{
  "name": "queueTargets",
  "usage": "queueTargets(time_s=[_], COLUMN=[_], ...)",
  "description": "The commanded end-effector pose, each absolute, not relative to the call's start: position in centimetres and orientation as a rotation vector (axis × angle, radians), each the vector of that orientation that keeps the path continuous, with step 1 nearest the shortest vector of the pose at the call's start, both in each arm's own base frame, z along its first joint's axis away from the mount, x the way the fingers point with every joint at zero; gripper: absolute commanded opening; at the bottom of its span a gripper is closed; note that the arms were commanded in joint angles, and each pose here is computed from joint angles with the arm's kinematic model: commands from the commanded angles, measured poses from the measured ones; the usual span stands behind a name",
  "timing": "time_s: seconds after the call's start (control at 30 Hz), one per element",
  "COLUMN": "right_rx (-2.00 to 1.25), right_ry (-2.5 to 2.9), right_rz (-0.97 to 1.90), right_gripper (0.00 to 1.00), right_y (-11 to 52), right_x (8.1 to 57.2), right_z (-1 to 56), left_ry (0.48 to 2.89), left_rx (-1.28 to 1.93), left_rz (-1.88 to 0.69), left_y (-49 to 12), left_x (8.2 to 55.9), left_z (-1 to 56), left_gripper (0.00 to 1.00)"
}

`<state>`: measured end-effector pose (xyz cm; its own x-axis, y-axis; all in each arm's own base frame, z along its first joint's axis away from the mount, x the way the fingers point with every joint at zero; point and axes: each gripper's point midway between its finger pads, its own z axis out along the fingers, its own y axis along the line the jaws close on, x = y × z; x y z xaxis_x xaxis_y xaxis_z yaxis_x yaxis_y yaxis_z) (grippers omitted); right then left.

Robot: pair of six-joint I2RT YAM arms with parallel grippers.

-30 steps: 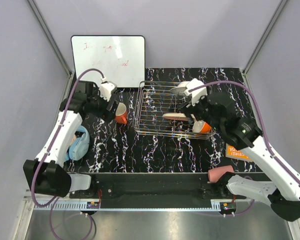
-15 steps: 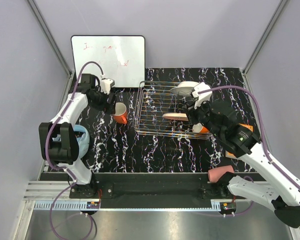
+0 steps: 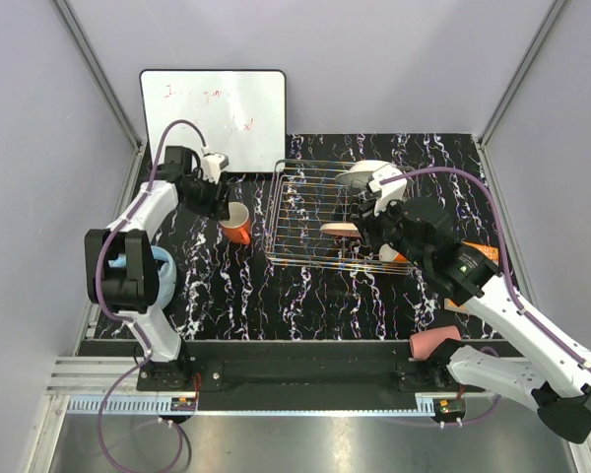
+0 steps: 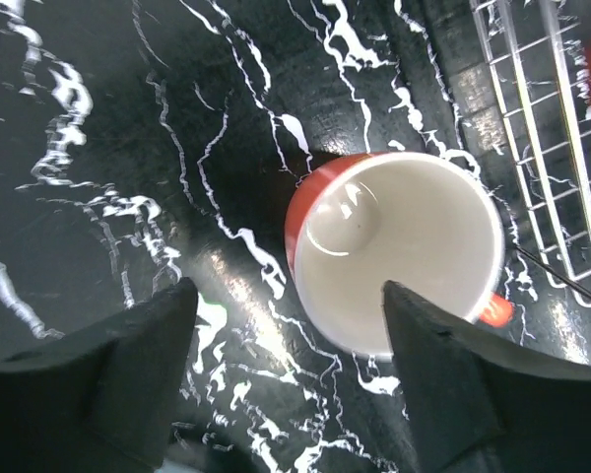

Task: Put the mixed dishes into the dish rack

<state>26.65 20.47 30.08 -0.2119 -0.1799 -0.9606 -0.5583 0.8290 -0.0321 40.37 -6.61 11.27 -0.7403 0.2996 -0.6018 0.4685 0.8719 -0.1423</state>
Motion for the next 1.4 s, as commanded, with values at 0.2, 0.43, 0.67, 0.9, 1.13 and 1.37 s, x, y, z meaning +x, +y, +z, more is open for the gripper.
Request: queueTargets(time_s=[0.2,0.43,0.67,0.9,1.13,1.37], right_rx=[-0.512,-0.502,-0.432,-0.296,-0.135,-0.039], right_ry=[1.745,1.770,1.769,1.752,1.460,1.252], right_rz=[0.435,0.471,0.728,1.230,1.842,2.041], right_gripper=[0.41,0.47,0.83,1.00,1.00,1.00], right_y=[20.8,21.4,24.9,31.1,33.7,33.2], right_x=[26.7,26.7,26.0,24.8,22.2,22.2], right_z=[31.3,30.7,31.7,34.4,38.4,39.5], left_ry=[2.522,2.525,2.304,1.859,1.760,1.757], left_rx=[0.544,0.558,0.607,0.720,0.741,0.744], left_rz=[-0.418,-0.442,-0.699,-1.041,-1.539,-1.652], left_y=[-6.7,-6.6,-9.9,-15.0,-17.5,-17.6], left_x=[40.8,39.3,36.7,29.9,26.1,26.2], left_z=[6.9,6.7,17.3,33.9,37.6,36.5], left_gripper=[0.11,0.00,0.00,0.00,0.00,0.00])
